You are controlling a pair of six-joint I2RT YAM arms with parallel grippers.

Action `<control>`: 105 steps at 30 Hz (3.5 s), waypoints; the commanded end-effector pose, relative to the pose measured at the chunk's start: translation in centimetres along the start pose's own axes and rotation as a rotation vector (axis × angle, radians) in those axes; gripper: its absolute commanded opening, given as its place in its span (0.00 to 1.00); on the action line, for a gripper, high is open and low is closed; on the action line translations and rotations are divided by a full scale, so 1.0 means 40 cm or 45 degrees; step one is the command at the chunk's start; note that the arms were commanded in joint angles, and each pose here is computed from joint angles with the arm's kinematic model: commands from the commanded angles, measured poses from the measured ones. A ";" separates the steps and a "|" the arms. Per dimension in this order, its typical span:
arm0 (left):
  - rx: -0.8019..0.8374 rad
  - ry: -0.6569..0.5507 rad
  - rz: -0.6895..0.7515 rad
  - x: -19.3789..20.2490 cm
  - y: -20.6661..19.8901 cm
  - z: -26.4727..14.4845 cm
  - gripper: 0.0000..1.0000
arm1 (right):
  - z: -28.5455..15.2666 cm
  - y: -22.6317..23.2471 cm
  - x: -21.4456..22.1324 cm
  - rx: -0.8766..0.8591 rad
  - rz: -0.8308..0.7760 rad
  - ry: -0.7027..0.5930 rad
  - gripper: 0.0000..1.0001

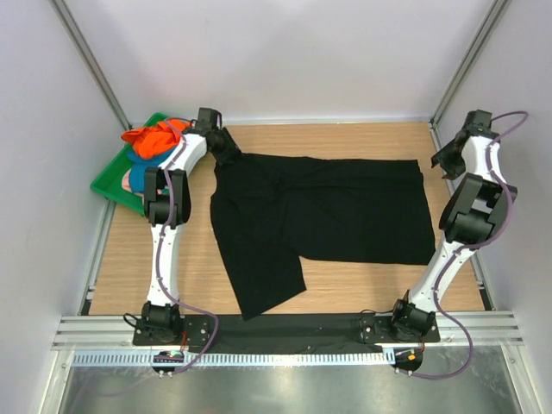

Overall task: Fold and stack the t-shirts
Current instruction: Fold the tshirt

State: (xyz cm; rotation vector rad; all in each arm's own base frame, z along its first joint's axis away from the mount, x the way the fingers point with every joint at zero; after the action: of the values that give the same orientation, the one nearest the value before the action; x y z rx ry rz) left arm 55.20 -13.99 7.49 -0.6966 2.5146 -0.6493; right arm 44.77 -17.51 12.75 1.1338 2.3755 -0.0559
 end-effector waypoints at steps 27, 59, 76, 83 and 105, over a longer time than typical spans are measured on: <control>-0.066 0.098 0.012 0.046 0.030 -0.025 0.44 | 0.055 0.000 0.109 -0.190 0.120 0.084 0.36; -0.078 0.093 -0.006 0.047 0.037 -0.015 0.44 | 0.011 -0.001 0.045 -0.070 0.104 0.040 0.01; -0.073 0.089 0.003 0.046 0.035 -0.021 0.44 | 0.018 -0.051 0.117 0.106 0.120 0.208 0.08; -0.060 0.091 0.019 0.047 0.028 -0.029 0.44 | -0.024 0.008 0.016 -0.006 -0.043 -0.036 0.44; -0.053 0.125 0.032 0.066 0.041 -0.025 0.43 | 0.158 0.181 -0.061 -0.407 -0.255 -0.118 0.45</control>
State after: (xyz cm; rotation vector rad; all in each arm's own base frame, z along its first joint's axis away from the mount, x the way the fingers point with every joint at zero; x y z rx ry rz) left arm 53.82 -14.12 7.46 -0.6625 2.5486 -0.6750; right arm 52.65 -16.18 7.66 0.8130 2.3514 0.1790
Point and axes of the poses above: each gripper's point midway between its finger pads, its own z axis out along the fingers, its own y axis along the line the jaws close on, x = y × z, the point moved 5 cm from there along -z, back along the fingers, and after that the axes turned 2 degrees about -z, right-handed, at the moved point
